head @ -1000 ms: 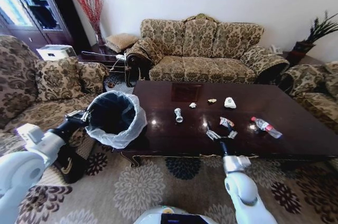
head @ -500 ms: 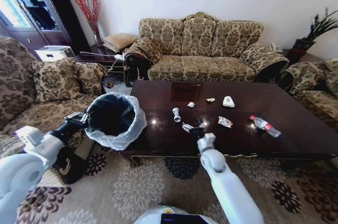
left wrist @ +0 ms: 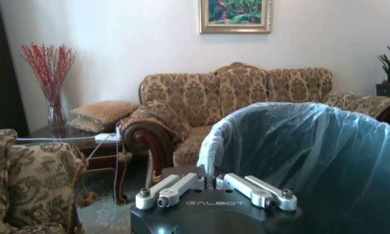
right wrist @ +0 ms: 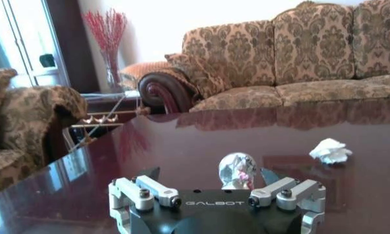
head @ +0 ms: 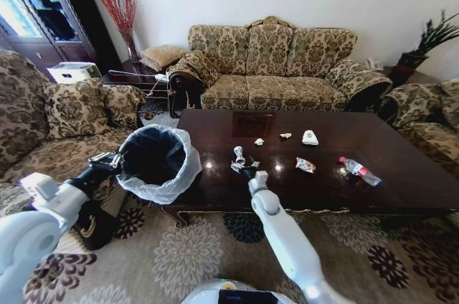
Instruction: Move to the front of the table and place the trash on the table into the trash bin.
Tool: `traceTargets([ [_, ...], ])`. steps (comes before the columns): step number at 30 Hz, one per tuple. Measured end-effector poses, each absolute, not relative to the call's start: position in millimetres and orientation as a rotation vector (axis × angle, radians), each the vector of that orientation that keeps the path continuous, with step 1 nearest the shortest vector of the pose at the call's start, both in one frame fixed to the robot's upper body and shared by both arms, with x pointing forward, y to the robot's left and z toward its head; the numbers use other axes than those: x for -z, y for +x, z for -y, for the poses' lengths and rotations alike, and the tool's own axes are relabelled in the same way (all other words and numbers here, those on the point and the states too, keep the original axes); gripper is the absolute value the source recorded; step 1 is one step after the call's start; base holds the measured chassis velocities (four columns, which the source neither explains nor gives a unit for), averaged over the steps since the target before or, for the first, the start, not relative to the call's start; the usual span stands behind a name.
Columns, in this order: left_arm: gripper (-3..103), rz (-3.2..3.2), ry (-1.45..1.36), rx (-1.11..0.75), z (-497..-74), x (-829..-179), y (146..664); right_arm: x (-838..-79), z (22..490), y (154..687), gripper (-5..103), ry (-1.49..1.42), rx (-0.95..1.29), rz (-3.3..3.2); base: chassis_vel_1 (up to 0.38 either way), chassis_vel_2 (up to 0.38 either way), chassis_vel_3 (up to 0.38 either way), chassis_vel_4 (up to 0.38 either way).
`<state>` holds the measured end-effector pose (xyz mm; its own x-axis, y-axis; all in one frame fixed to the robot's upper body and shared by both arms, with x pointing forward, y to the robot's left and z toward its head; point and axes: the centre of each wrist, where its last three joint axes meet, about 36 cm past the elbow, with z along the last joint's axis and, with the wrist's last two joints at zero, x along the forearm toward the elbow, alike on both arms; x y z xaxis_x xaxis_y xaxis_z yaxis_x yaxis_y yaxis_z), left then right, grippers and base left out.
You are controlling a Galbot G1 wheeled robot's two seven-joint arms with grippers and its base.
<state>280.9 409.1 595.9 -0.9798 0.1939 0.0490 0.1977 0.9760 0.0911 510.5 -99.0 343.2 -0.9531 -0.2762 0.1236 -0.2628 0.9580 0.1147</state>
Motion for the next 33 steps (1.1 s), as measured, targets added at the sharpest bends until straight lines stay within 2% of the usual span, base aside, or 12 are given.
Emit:
traceTargets([
  [14,1,3.07,-0.296,0.134,-410.7,-591.9,281.5,-316.8,100.1,524.7,101,0.27,0.072,2.933,0.0,0.0,0.0,0.0],
  [16,1,3.068,-0.298,0.131,-410.2,-591.3,281.6,-314.0,100.6,525.5,94,0.268,0.093,2.918,0.0,0.0,0.0,0.0],
  [17,1,3.068,-0.298,0.131,-410.2,-591.3,281.6,-314.0,100.6,525.5,94,0.268,0.093,2.918,0.0,0.0,0.0,0.0],
  [21,1,3.064,-0.303,0.122,-408.3,-589.8,281.3,-312.6,102.5,527.8,73,0.282,0.123,2.906,0.0,0.0,0.0,0.0],
  [22,1,3.064,-0.303,0.122,-408.3,-589.8,281.3,-312.6,102.5,527.8,73,0.282,0.123,2.906,0.0,0.0,0.0,0.0],
  [25,1,3.064,-0.299,0.113,-408.0,-588.3,280.8,-313.6,102.8,530.2,56,0.286,0.128,2.908,0.0,0.0,0.0,0.0],
  [26,1,3.064,-0.299,0.113,-408.0,-588.3,280.8,-313.6,102.8,530.2,56,0.286,0.128,2.908,0.0,0.0,0.0,0.0],
  [27,1,3.064,-0.299,0.112,-408.0,-588.2,280.7,-313.9,102.7,530.1,51,0.288,0.129,2.908,0.0,0.0,0.0,0.0],
  [33,1,3.061,-0.299,0.113,-408.3,-587.9,280.8,-313.6,105.0,526.5,47,0.296,0.138,2.907,0.0,0.0,0.0,0.0],
])
